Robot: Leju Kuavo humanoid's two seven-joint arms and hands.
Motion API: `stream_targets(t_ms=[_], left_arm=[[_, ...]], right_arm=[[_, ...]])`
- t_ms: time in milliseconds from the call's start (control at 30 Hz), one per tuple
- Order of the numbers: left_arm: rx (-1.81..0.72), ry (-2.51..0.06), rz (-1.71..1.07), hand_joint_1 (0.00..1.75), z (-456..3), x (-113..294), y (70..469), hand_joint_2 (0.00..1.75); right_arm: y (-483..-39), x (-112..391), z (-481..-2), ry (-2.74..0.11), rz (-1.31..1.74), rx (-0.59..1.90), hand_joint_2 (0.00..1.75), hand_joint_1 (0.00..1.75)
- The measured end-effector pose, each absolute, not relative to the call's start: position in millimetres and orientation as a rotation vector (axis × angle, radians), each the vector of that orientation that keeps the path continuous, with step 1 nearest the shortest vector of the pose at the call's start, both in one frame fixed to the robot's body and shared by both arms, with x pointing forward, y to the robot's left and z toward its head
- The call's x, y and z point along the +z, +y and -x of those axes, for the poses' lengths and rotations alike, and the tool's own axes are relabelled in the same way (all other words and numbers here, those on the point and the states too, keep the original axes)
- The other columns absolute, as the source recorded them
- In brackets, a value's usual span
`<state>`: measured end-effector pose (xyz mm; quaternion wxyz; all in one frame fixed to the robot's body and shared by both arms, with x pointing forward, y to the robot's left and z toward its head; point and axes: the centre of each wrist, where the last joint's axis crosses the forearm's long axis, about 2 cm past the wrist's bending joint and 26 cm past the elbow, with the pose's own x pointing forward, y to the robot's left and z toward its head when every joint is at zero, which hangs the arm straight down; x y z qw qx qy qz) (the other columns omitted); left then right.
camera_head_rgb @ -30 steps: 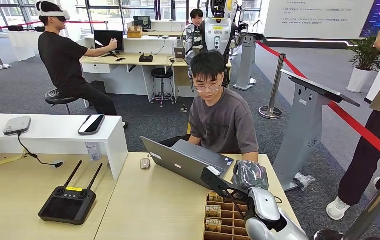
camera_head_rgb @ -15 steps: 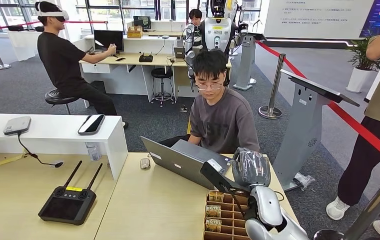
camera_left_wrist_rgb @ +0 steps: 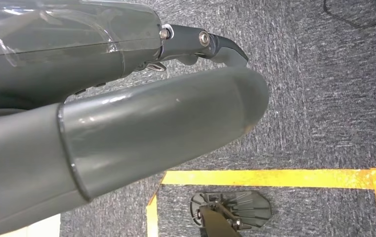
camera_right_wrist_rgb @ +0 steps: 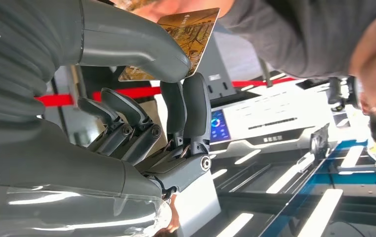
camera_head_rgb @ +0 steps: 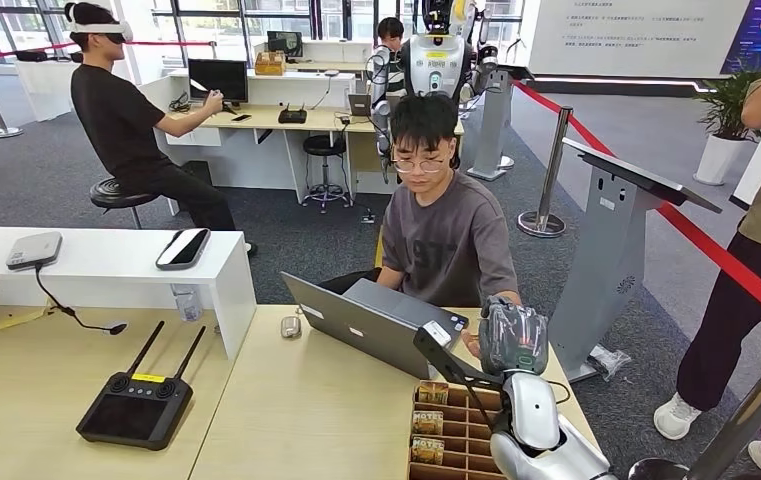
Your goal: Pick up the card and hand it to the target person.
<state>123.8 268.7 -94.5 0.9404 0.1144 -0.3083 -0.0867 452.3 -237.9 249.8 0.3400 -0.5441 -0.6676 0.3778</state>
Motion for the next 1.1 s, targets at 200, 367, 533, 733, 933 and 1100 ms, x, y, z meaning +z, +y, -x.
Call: stream_targets(t_ms=[200, 367, 533, 733, 933, 1100], left_arm=[[-0.187, -0.635, -0.231, 0.00, -128, -94, 269, 0.00], [-0.191, -0.637, -0.228, 0.00, -129, -93, 268, 0.00], [-0.198, -0.639, -0.226, 0.00, -129, -93, 268, 0.00], [-0.199, -0.640, -0.226, 0.00, -130, -93, 268, 0.00], [-0.201, -0.640, -0.225, 0.00, -130, -93, 269, 0.00], [-0.202, -0.642, -0.224, 0.00, -131, -92, 269, 0.00]], right_arm=[[-245, 237, -456, -1.641, 1.449, 1.032, 1.75, 1.75], [-248, 231, -458, -1.591, 1.454, 1.058, 1.75, 1.41], [-252, 223, -460, -1.527, 1.464, 1.096, 1.75, 0.00], [-255, 218, -460, -1.482, 1.468, 1.124, 0.00, 0.00], [-259, 210, -459, -1.379, 1.445, 1.197, 1.75, 0.00], [-261, 204, -457, -1.342, 1.427, 1.199, 1.75, 0.00]])
